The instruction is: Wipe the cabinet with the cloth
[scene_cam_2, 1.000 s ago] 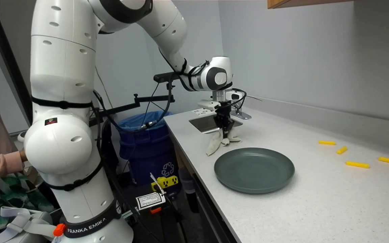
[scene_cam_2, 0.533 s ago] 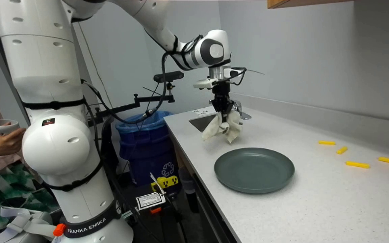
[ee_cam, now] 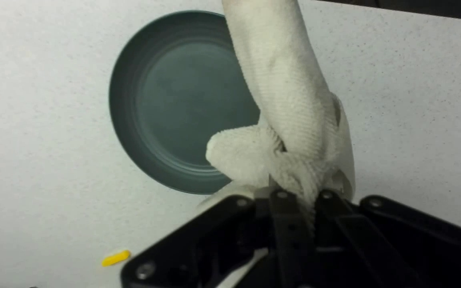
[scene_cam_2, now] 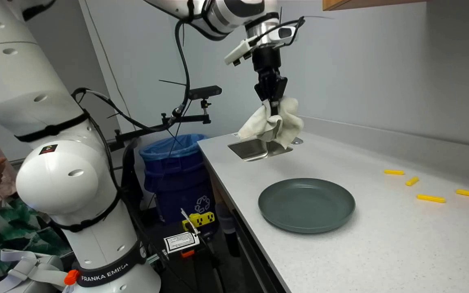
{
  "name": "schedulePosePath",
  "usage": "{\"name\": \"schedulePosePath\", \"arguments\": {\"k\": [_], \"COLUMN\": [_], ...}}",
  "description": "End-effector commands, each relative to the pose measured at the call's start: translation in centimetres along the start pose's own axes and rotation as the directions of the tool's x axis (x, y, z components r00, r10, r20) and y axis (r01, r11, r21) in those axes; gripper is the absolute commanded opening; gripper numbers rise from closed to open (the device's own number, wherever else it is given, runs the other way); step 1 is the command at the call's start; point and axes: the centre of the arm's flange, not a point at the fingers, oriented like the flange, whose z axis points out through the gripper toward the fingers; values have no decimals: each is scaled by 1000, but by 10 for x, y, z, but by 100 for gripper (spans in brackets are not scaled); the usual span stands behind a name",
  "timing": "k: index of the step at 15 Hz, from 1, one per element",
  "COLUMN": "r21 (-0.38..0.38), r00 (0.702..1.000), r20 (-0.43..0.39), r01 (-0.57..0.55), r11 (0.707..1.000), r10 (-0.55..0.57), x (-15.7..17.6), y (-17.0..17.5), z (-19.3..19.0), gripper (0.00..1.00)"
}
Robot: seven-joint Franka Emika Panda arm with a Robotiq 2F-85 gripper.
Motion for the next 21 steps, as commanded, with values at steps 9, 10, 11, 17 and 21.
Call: {"name": "schedulePosePath", "arguments": {"k": [9, 10, 11, 17, 21], "r21": [-4, -4, -8, -9, 15], "r00": [1000, 1000, 1000, 984, 960], "r20": [17, 17, 23, -15, -60], "r01": [4, 4, -9, -176, -272], "r11": [1000, 1000, 1000, 984, 962], "r10": [-4, -4, 9, 176, 273], "x": [1, 1, 2, -11, -35], "y": [-2, -1, 4, 83, 131], "z": [6, 6, 7, -17, -45], "gripper": [7, 2, 2, 2, 2]}}
